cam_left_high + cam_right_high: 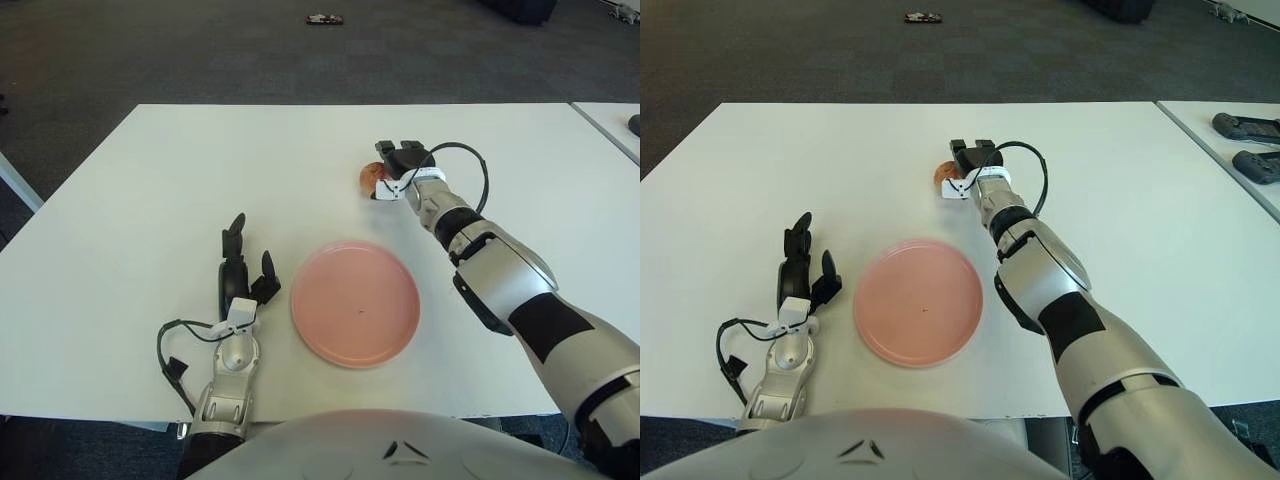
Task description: Put the apple into the plate.
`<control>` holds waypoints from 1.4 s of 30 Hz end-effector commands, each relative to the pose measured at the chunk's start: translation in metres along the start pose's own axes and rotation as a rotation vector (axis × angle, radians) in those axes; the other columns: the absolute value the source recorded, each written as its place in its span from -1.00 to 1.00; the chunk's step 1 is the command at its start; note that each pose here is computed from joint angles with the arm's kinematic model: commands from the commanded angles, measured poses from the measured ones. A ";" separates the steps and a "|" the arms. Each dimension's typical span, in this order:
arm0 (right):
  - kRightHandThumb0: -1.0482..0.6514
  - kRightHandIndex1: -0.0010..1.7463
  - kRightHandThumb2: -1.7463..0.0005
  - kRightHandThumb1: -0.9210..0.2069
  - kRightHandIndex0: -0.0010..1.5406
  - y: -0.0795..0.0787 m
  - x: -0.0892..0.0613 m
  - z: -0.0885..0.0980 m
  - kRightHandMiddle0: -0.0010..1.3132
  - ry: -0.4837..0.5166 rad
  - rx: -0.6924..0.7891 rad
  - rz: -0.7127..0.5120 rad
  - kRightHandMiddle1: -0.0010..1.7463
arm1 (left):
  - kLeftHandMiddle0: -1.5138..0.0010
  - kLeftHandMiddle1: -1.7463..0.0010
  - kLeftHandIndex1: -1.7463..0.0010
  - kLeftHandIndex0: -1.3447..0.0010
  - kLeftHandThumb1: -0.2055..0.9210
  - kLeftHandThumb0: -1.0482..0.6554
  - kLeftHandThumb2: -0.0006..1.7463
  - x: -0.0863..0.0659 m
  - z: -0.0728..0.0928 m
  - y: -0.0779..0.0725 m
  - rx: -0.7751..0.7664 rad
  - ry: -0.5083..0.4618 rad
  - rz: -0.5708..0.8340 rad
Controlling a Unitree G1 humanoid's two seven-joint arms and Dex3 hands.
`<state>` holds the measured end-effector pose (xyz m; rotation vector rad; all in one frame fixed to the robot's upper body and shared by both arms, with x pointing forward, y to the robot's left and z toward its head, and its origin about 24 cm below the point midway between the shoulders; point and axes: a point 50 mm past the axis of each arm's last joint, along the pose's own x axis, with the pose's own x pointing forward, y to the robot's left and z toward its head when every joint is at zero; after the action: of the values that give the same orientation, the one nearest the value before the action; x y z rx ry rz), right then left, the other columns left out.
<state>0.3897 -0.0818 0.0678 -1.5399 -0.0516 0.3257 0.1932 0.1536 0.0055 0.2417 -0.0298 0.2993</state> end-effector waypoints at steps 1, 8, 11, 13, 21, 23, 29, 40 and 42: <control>-0.98 -0.98 0.60 -1.00 -0.94 -0.004 0.001 0.003 -1.00 -0.006 -0.009 0.005 -0.59 | 0.70 0.89 0.35 1.00 1.00 -0.78 0.04 -0.002 -0.001 0.000 0.008 0.002 0.004; -0.97 -0.98 0.58 -1.00 -0.94 -0.001 0.001 0.007 -1.00 -0.015 -0.010 0.021 -0.60 | 0.68 0.88 0.33 1.00 1.00 -0.78 0.03 -0.003 -0.001 0.000 0.006 0.001 0.005; -0.98 -0.98 0.56 -1.00 -0.93 0.001 0.001 0.009 -1.00 -0.019 -0.012 0.031 -0.59 | 0.68 0.88 0.32 1.00 1.00 -0.78 0.03 -0.003 -0.001 -0.001 0.006 0.002 0.005; -0.98 -0.98 0.55 -1.00 -0.94 0.002 0.001 0.010 -1.00 -0.020 -0.011 0.037 -0.59 | 0.68 0.88 0.32 1.00 1.00 -0.78 0.03 -0.003 -0.001 -0.001 0.006 0.001 0.006; -0.97 -0.98 0.56 -1.00 -0.94 0.005 0.000 0.013 -1.00 -0.028 -0.001 0.053 -0.56 | 0.68 0.88 0.32 1.00 1.00 -0.78 0.03 -0.005 0.001 -0.001 0.007 -0.005 0.005; -0.96 -0.98 0.57 -1.00 -0.93 0.006 0.000 0.013 -1.00 -0.030 -0.001 0.057 -0.56 | 0.68 0.88 0.32 1.00 1.00 -0.78 0.03 -0.005 0.000 -0.001 0.009 -0.004 0.006; -0.96 -0.98 0.58 -1.00 -0.92 0.008 0.000 0.014 -1.00 -0.032 -0.009 0.067 -0.55 | 0.67 0.88 0.32 1.00 1.00 -0.78 0.02 -0.007 0.000 -0.002 0.010 -0.004 0.010; -0.96 -0.97 0.55 -1.00 -0.90 0.011 -0.001 0.015 -1.00 -0.034 -0.030 0.083 -0.53 | 0.67 0.87 0.31 1.00 1.00 -0.75 -0.01 -0.010 0.001 -0.002 0.003 -0.010 0.016; -0.96 -0.97 0.54 -1.00 -0.90 0.012 -0.001 0.014 -1.00 -0.033 -0.031 0.087 -0.50 | 0.67 0.87 0.31 1.00 1.00 -0.74 -0.02 -0.011 0.001 -0.002 0.002 -0.010 0.016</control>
<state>0.3846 -0.0670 0.0610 -1.5539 -0.0339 0.4080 0.1873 0.1491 0.0062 0.2392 -0.0424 0.3116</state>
